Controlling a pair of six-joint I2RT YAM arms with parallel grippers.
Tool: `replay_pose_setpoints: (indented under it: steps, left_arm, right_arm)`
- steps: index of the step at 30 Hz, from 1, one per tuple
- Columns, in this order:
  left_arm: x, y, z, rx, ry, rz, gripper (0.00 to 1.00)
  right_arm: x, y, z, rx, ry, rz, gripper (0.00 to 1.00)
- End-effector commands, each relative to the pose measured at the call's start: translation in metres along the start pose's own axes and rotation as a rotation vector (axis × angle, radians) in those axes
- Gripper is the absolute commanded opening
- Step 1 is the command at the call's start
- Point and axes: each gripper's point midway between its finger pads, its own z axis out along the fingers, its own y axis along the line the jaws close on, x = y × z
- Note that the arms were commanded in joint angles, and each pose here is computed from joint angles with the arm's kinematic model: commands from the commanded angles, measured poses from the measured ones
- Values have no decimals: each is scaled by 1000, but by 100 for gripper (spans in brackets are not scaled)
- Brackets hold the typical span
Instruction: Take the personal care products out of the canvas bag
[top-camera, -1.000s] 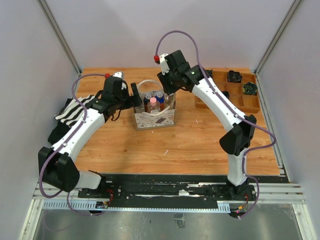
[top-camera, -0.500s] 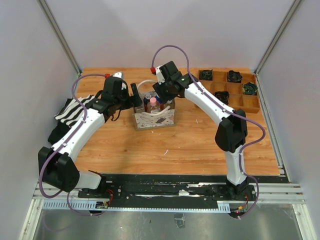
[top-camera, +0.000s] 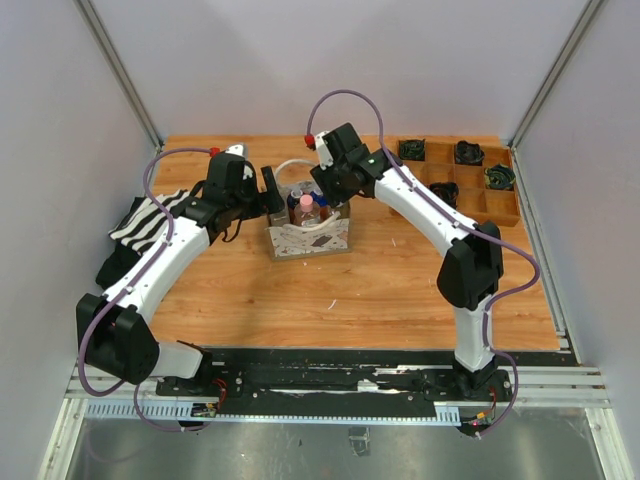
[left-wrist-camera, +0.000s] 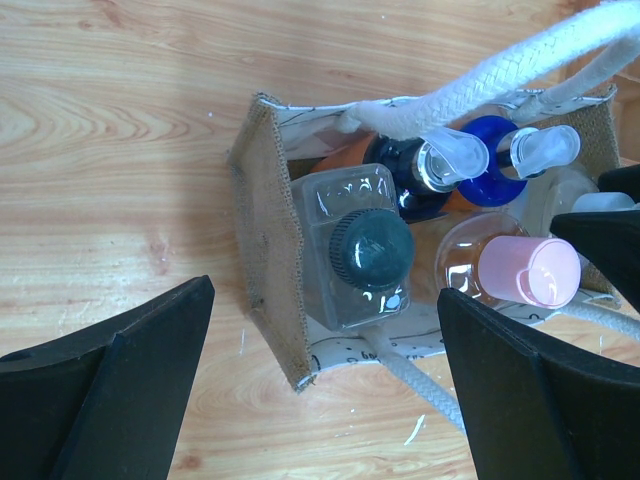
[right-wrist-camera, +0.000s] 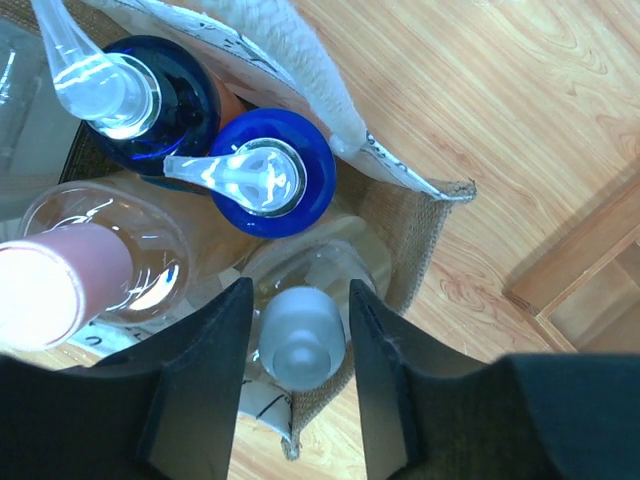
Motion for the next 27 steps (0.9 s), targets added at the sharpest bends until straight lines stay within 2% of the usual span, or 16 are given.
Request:
replay_pose_setpoints:
  steps: [1, 4, 7, 18, 23, 27]
  left_arm:
    - [-6, -6, -2, 7, -11, 1, 100]
    - [-4, -6, 0, 9, -5, -2, 100]
    - [-3, -7, 1, 12, -2, -2, 100]
    - [-1, -6, 3, 9, 5, 0, 100]
    - [-2, -6, 5, 7, 6, -1, 100]
    - [-3, -6, 7, 2, 5, 2, 100]
  right_arm:
    - [-7, -6, -25, 21, -35, -2, 42]
    - [-4, -7, -28, 24, -27, -2, 43]
    - [-2, -8, -31, 27, -27, -3, 49]
    - [5, -5, -18, 1, 2, 1, 46]
    - [4, -5, -14, -5, 5, -4, 52]
    - [5, -6, -10, -8, 12, -3, 53]
